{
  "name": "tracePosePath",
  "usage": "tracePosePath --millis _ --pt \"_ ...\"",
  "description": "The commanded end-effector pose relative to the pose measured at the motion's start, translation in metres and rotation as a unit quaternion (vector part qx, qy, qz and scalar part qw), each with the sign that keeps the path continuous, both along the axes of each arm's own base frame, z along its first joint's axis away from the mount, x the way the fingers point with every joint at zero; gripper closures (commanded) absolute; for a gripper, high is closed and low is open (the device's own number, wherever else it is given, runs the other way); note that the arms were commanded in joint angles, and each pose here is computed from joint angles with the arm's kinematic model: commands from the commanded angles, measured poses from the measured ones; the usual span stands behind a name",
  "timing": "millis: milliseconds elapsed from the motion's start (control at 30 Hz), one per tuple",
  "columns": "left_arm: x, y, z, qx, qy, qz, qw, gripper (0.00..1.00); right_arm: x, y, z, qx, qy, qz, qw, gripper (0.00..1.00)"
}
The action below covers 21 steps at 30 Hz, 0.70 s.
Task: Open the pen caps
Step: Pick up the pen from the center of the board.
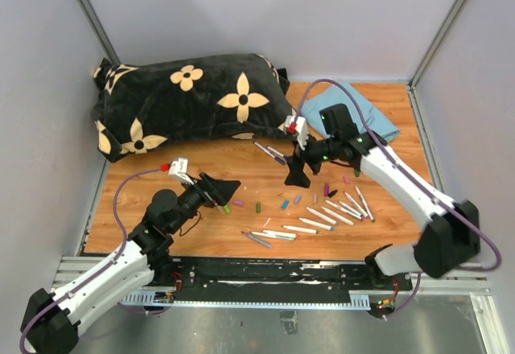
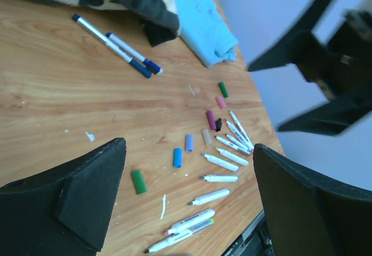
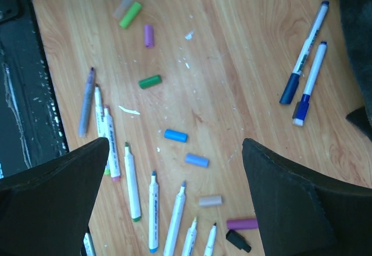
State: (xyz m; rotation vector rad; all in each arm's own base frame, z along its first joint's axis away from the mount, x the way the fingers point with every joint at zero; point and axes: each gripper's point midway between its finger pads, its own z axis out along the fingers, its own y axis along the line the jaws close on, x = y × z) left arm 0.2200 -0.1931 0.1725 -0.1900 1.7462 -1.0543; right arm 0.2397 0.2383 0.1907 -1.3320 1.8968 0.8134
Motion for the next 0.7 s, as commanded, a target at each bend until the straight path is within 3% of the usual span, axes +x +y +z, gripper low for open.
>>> tracePosePath --millis 0,333,667 --pt "0.001 0.000 0.022 0.013 -0.074 -0.008 0.997 0.04 0.029 0.008 -0.017 -0.035 0.054 0.024 0.998 0.04" --pt "-0.002 0.019 0.007 0.024 -0.087 0.026 0.996 0.01 0.118 0.021 -0.067 -0.152 0.046 -0.025 0.987 0.30" --pt "-0.003 0.031 -0.007 0.054 -0.093 0.044 0.993 0.01 0.142 0.011 -0.090 -0.210 0.017 -0.029 0.977 0.29"
